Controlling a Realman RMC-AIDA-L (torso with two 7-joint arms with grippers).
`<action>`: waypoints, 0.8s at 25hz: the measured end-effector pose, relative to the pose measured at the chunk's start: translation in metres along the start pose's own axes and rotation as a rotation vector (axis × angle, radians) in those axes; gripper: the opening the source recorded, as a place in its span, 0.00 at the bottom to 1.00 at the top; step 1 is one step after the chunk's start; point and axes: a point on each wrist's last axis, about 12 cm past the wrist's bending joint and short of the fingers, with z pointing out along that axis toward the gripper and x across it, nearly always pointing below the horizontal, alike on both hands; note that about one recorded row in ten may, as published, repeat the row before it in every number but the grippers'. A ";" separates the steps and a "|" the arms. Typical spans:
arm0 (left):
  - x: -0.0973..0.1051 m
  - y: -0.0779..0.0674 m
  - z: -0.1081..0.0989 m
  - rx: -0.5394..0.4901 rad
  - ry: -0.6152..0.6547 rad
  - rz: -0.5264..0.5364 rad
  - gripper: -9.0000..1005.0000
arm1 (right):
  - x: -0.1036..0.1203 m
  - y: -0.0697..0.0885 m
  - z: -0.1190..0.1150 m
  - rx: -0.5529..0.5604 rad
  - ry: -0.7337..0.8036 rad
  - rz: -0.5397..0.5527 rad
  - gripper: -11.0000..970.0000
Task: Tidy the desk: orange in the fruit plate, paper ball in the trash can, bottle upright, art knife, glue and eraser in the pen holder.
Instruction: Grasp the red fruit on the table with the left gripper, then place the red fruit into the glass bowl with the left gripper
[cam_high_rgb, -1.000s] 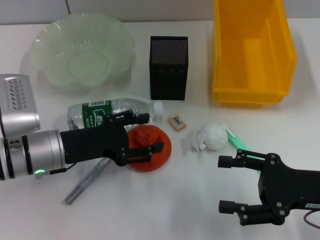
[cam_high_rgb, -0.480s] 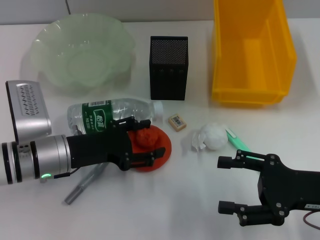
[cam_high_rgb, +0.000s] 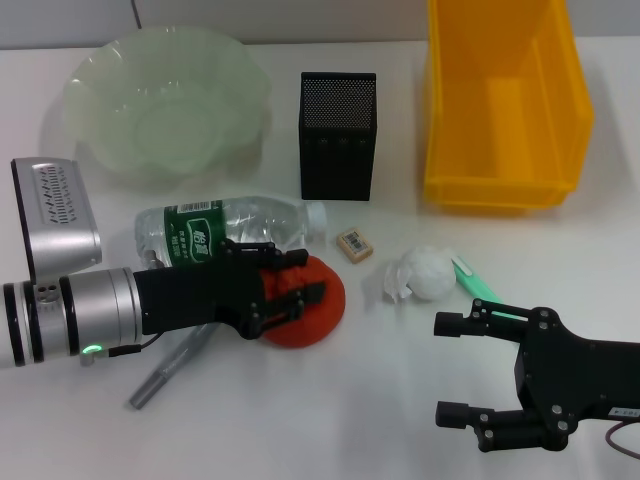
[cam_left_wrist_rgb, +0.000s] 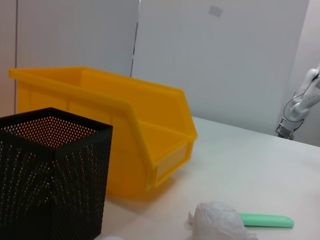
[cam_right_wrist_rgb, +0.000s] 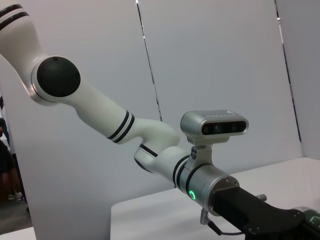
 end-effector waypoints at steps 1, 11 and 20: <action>0.000 0.000 0.000 0.000 0.000 0.000 0.53 | 0.000 0.000 0.000 0.000 0.000 0.000 0.85; -0.001 0.000 0.000 0.009 0.003 0.003 0.19 | 0.000 0.000 0.000 -0.001 0.000 -0.001 0.85; -0.016 -0.002 -0.007 0.049 -0.100 -0.017 0.12 | 0.001 -0.001 0.002 0.002 0.002 0.007 0.85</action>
